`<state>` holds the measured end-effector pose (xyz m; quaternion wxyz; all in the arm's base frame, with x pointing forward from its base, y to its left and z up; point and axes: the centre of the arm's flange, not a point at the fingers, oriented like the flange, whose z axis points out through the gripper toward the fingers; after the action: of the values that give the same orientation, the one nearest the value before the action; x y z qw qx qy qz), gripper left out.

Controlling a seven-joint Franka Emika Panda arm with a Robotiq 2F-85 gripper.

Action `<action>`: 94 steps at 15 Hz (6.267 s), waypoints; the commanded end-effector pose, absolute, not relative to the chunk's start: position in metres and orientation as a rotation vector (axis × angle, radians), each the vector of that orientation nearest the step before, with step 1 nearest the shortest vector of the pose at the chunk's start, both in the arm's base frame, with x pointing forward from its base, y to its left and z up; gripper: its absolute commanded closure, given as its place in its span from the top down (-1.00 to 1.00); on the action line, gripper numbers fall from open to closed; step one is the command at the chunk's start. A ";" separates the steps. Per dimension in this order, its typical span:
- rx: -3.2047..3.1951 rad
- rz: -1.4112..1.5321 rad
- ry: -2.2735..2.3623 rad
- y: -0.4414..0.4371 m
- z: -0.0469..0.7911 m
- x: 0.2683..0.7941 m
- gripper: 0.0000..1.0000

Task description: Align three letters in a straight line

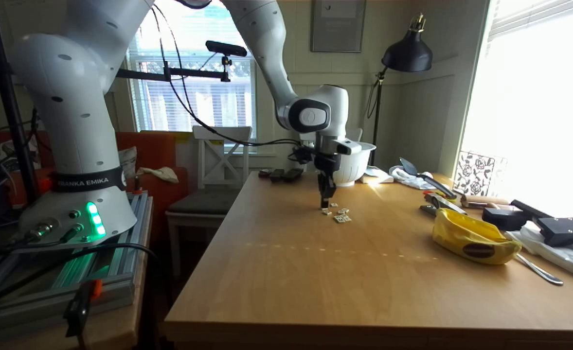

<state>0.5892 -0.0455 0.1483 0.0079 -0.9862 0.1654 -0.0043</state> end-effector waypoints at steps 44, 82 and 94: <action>-3.028 -0.241 0.609 -0.088 0.146 0.573 -1.00; -2.747 -0.063 1.241 -0.075 0.146 0.547 -1.00; -2.727 -0.056 1.291 -0.070 0.146 0.550 -1.00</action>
<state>0.5509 -0.0742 0.1471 0.0566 -0.9087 0.4126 -0.0276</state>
